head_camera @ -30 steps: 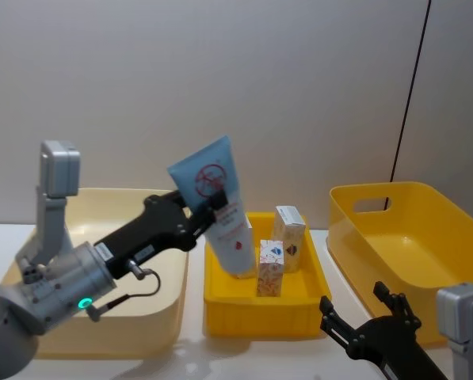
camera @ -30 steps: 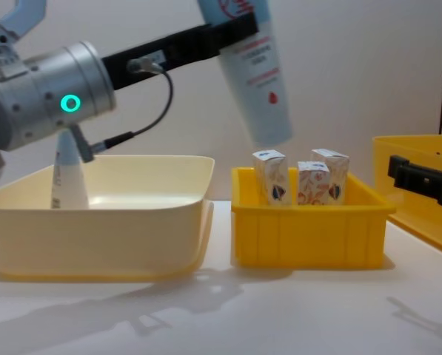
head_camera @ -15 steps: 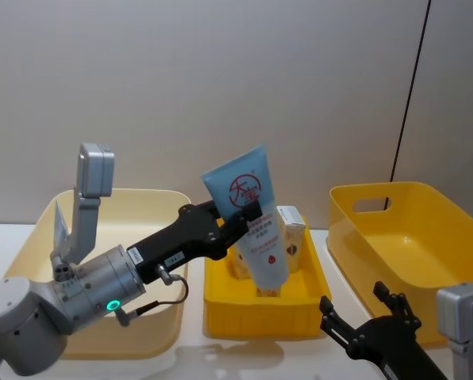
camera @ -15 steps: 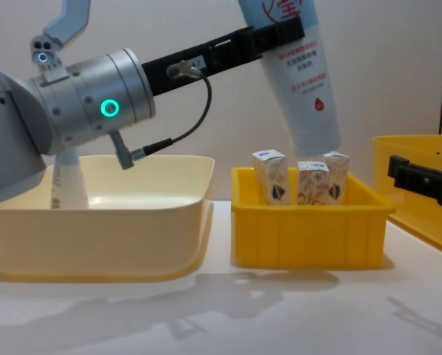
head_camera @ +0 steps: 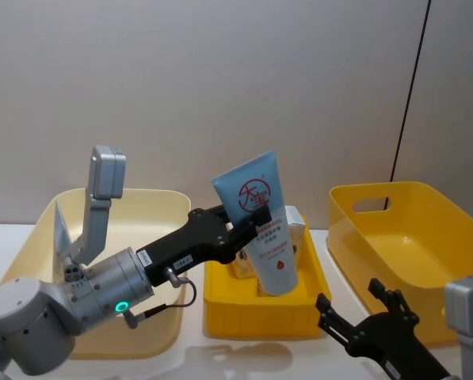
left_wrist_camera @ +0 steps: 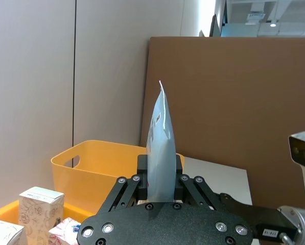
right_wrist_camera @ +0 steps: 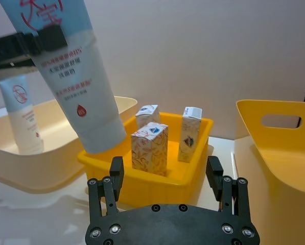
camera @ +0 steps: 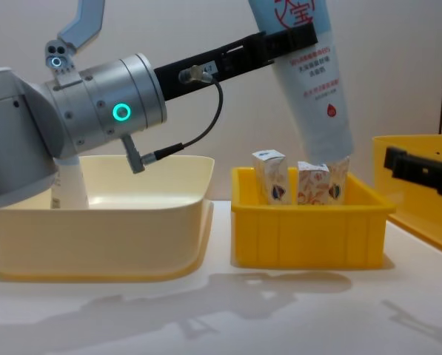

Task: Bimanual collaborative sorting of washing and personal care products

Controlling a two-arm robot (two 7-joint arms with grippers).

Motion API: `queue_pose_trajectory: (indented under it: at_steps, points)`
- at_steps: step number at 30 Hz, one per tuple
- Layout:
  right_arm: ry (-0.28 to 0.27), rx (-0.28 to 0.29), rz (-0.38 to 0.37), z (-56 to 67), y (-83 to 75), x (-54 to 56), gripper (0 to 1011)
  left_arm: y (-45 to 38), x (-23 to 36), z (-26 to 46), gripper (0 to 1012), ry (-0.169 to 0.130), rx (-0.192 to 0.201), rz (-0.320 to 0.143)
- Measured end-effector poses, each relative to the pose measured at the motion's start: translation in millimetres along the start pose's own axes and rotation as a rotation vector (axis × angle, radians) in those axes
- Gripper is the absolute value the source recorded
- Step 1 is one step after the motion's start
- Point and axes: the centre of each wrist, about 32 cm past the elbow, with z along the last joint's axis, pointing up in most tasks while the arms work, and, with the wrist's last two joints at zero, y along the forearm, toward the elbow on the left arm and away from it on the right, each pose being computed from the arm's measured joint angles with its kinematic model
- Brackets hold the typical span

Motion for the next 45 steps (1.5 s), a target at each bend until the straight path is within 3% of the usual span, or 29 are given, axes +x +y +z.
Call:
queue_pose_trajectory:
  at_steps: [11, 23, 34, 45]
  points:
    - [0.060, 0.010, 0.113, 25.9, 11.0, 13.2, 1001, -1.5, 0.1, -1.3, 255, 0.006, 0.004, -0.005]
    - [0.061, -0.008, 0.231, 45.9, 33.9, 24.0, 1001, -2.3, 0.1, -1.8, 255, 0.009, 0.005, -0.007]
    - [0.018, -0.064, 0.307, 58.8, 53.9, 28.0, 1001, -2.6, 0.2, -1.9, 255, 0.009, 0.005, -0.008]
    - [-0.063, -0.133, 0.359, 65.6, 72.9, 27.7, 1001, -2.7, 0.2, -1.9, 255, 0.009, 0.005, -0.008]
